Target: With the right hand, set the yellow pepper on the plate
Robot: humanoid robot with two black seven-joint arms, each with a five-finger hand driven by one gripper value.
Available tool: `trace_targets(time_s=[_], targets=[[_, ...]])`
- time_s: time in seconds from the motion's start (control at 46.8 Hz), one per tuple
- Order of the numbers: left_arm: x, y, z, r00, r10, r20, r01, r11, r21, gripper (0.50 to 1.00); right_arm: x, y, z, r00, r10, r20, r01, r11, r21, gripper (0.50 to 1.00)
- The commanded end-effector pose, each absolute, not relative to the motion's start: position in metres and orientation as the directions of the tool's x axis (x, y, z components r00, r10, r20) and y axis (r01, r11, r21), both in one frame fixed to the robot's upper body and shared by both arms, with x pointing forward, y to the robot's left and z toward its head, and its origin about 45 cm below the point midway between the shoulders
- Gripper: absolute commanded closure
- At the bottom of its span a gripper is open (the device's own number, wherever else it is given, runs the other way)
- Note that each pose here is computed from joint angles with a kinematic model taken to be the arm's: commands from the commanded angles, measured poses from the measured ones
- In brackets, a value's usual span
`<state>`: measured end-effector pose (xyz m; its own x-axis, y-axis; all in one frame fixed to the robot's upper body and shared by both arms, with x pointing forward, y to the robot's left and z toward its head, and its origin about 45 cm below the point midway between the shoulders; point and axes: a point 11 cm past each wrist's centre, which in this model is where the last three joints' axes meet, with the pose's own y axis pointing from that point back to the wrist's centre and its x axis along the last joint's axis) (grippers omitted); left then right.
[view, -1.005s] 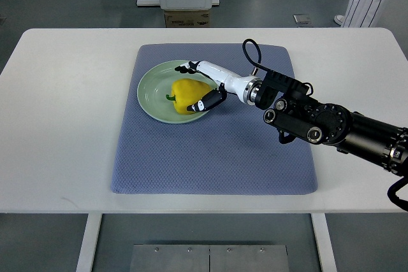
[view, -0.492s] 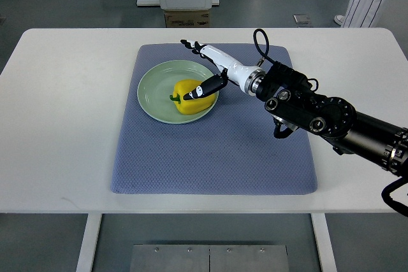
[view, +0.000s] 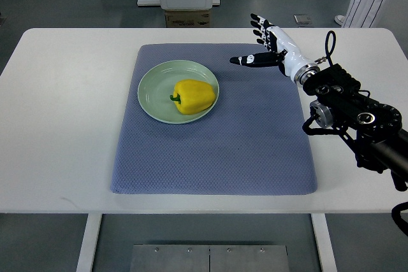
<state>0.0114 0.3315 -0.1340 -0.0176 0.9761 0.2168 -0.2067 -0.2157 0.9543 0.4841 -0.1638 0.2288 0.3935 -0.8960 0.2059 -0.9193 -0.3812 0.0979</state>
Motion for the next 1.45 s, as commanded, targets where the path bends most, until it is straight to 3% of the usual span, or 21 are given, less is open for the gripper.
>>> trace_targets(time_s=[0.0,0.321,0.748,1.432], targets=[[0.011,0.332,-0.134,-0.018,0.976,0.218,-0.206,-0.217,0.954,0.5,0.485,-0.177,0.226,0.357,-0.919,0.169,-0.934,-0.345,0.094,0.505],[0.011,0.331,-0.134,-0.018,0.976,0.217,-0.206,-0.216,0.954,0.5,0.489,-0.225,0.225,0.187,-0.982,-0.006,-0.98,-0.187,0.068,0.505],[0.011,0.331,-0.134,-0.018,0.976,0.217,-0.206,-0.216,0.954,0.5,0.484,-0.256,0.21,0.003,-0.963,-0.269,-0.995,-0.03,0.096,0.502],[0.011,0.331,-0.134,-0.018,0.976,0.217,-0.206,-0.216,0.954,0.5,0.471,-0.243,0.185,-0.012,-0.953,-0.302,-0.99,-0.032,0.141,0.5]])
